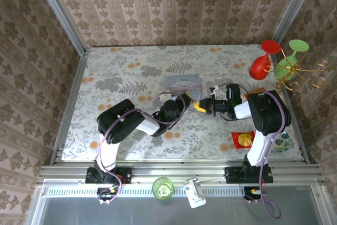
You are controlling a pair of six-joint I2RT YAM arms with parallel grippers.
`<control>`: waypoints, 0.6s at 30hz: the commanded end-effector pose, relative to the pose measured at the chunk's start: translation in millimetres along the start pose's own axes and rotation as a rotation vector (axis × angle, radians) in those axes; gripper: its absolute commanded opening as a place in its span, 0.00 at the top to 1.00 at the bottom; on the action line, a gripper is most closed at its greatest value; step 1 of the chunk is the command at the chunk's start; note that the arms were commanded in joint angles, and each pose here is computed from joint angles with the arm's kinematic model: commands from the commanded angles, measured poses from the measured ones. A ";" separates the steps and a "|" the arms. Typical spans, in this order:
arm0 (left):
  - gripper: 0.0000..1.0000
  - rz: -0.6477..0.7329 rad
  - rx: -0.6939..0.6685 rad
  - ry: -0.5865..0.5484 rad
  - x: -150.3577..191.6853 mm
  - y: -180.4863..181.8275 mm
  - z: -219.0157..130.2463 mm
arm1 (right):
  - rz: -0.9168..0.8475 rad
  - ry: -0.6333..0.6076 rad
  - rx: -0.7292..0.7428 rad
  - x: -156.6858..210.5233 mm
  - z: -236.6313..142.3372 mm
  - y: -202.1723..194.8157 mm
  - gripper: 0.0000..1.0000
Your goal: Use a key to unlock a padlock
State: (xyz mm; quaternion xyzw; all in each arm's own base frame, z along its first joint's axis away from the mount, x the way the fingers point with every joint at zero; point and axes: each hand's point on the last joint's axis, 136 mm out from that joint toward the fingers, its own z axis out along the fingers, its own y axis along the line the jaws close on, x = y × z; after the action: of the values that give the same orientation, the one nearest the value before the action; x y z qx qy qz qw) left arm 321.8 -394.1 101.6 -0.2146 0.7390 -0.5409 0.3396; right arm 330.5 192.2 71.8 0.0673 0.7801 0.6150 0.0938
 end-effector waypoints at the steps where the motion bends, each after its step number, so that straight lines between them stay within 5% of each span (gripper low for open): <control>1: 1.00 -0.075 0.293 0.225 58.1 -83.2 -18.8 | 0.012 -0.141 0.112 -34.5 -9.7 -20.3 1.00; 18: 1.00 -0.070 0.277 0.216 53.3 -75.8 -15.5 | -0.031 -0.087 0.009 -24.8 -15.0 0.6 0.99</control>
State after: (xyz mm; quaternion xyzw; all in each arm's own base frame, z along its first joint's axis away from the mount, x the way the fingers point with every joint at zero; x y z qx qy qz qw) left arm 317.4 -400.4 103.1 -0.2156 0.7313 -0.5604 0.3235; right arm 327.8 183.2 76.1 0.0673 0.7712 0.6287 0.0738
